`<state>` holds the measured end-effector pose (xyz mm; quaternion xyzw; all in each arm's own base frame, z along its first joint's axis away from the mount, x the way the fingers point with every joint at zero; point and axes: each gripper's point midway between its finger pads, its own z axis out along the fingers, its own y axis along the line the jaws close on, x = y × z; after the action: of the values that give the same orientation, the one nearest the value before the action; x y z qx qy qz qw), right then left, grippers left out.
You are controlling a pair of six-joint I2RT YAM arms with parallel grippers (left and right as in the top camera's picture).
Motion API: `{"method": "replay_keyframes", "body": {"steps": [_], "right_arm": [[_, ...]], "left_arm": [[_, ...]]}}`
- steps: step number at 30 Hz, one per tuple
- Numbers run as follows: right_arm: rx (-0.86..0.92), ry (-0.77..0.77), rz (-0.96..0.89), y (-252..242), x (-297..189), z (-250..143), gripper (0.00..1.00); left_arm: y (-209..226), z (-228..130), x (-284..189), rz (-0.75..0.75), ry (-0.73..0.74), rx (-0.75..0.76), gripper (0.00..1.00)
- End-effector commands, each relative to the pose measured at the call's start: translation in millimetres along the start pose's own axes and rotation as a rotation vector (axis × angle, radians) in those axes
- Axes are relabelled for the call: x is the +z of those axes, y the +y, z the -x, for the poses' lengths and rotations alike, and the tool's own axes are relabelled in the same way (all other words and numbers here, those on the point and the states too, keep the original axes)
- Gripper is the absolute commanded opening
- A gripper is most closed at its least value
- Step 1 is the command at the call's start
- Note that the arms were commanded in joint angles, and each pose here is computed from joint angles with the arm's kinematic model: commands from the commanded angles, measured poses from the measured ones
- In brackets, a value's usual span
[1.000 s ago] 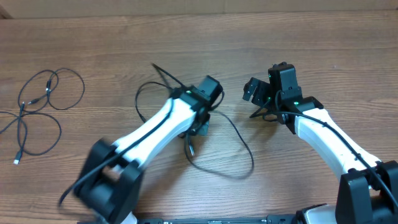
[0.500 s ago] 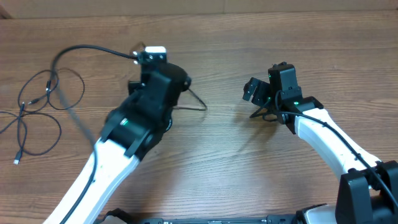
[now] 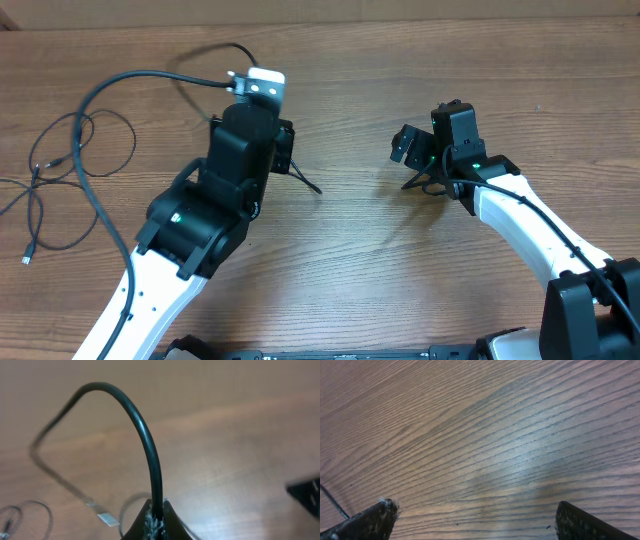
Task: Untangle cables
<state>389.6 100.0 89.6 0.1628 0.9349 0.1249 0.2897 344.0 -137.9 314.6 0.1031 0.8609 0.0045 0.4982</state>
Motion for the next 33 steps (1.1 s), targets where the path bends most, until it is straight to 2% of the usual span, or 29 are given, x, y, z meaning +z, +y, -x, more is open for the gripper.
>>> {"method": "replay_keyframes", "body": {"steps": [1, 5, 9, 14, 17, 18, 19, 23, 31, 32, 33], "right_arm": [[0.000, -0.011, -0.003, 0.7, -0.4, 2.1, 1.00], [0.000, -0.011, -0.003, 0.6, -0.4, 2.0, 1.00], [0.000, -0.011, -0.003, 0.6, -0.4, 2.0, 1.00], [0.000, -0.011, -0.003, 0.7, -0.4, 2.1, 1.00], [0.000, -0.011, -0.003, 0.6, -0.4, 2.0, 1.00], [0.000, -0.011, -0.003, 0.7, -0.4, 2.1, 1.00], [0.000, -0.011, -0.003, 0.6, -0.4, 2.0, 1.00], [0.000, -0.011, -0.003, 0.6, -0.4, 2.0, 1.00], [0.000, -0.011, -0.003, 0.7, -0.4, 2.1, 1.00], [0.000, -0.011, -0.003, 0.7, -0.4, 2.1, 1.00], [0.000, -0.011, -0.003, 0.6, -0.4, 2.0, 1.00]], "left_arm": [[-31.0, -23.2, 14.1, -0.145, 0.103, 0.058, 0.04], [-60.9, -58.3, 29.6, -0.294, 0.235, 0.195, 0.04], [-76.2, -88.3, 43.2, -0.362, 0.353, 0.220, 0.04], [-77.3, -132.0, 60.9, -0.345, 0.526, 0.255, 0.04], [-65.6, -162.9, 71.7, -0.271, 0.650, 0.300, 0.04], [-62.4, -169.7, 74.4, -0.251, 0.677, 0.312, 0.07], [-60.5, -174.2, 76.3, -0.239, 0.695, 0.320, 0.18], [-60.0, -185.2, 79.7, -0.232, 0.737, 0.333, 0.36], [-60.5, -162.3, 81.8, -0.221, 0.681, 0.325, 0.47], [-52.2, -150.7, 82.1, -0.170, 0.662, 0.334, 0.67], [-46.2, -143.1, 82.2, -0.131, 0.649, 0.334, 0.76]]}}
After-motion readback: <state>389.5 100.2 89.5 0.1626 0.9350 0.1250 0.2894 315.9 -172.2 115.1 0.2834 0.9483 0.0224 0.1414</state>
